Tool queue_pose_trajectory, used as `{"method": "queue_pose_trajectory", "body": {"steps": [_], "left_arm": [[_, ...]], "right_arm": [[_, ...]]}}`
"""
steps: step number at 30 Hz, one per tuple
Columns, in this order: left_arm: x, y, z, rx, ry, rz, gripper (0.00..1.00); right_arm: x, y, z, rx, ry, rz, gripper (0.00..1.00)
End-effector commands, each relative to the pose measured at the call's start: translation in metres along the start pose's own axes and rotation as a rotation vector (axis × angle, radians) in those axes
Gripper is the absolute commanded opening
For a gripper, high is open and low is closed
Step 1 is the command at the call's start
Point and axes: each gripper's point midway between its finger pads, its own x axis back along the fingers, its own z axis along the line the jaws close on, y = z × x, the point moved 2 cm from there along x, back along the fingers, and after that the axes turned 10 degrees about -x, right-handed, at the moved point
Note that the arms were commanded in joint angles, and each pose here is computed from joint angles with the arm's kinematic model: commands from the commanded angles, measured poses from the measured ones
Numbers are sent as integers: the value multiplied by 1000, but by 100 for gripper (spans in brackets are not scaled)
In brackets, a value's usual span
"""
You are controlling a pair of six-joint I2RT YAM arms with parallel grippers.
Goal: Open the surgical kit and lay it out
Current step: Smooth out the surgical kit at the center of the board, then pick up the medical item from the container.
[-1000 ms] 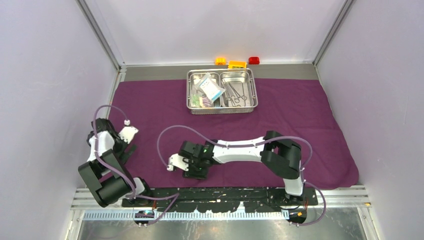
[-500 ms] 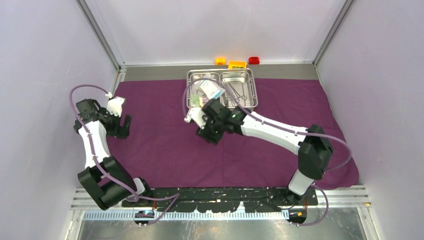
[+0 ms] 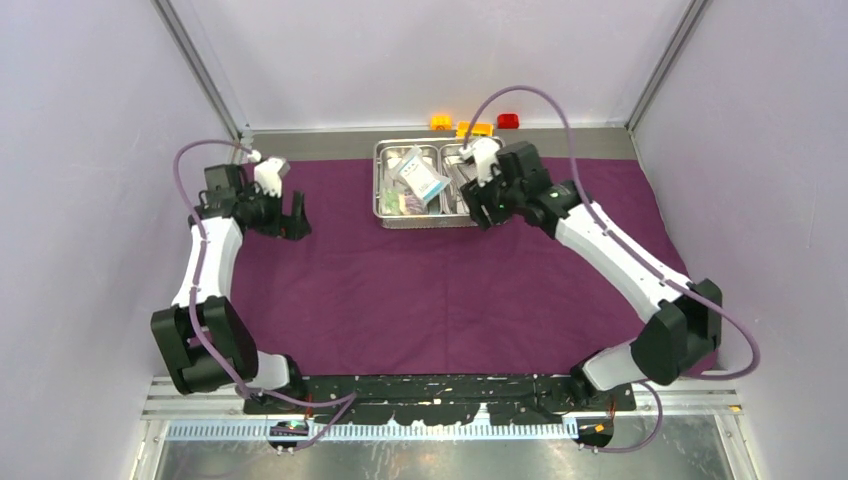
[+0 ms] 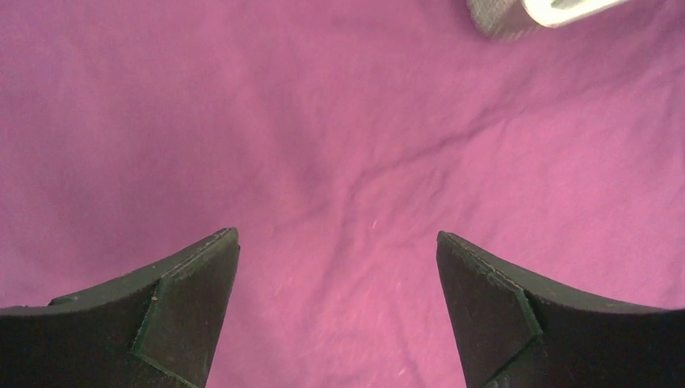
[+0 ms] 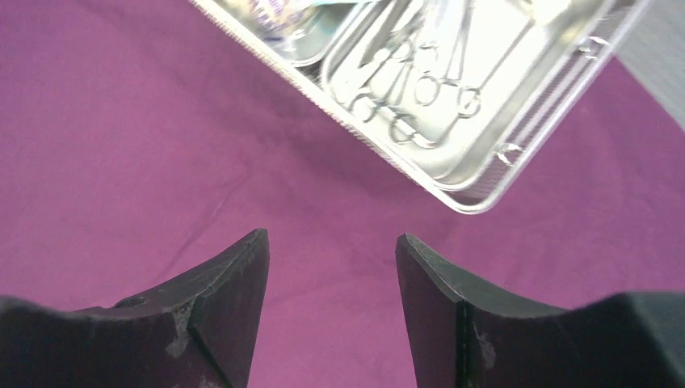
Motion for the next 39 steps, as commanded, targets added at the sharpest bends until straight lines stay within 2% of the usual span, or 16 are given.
{"method": "queue_pose_trajectory", "body": {"steps": [1,6,10,20,25,29,36,39], "left_arm": [[-1,78,-12,-1,-44,-191,95],[-27,123,-44,-39,-115,-215,96],[-50,158,-69,-59,-159,-237,93],[-135,215,-127,-154,-246,-207,85],[-183,219,-158,-302,-265,-136,83],[-210,208,-175,-398,-261,-71,81],[-236,180,-194,-494,-246,19,75],[-243,174,-197,-526,-217,40,69]], "right_arm": [[28,28,-39,-125,-107,-167,66],[43,29,-90,-265,-191,-230,74],[50,22,-118,-337,-226,-255,76],[44,-5,-135,-334,-250,-214,76],[44,-10,-137,-318,-244,-205,76],[43,-16,-141,-326,-239,-195,76],[39,-21,-143,-331,-224,-179,76],[39,-21,-142,-332,-218,-179,76]]}}
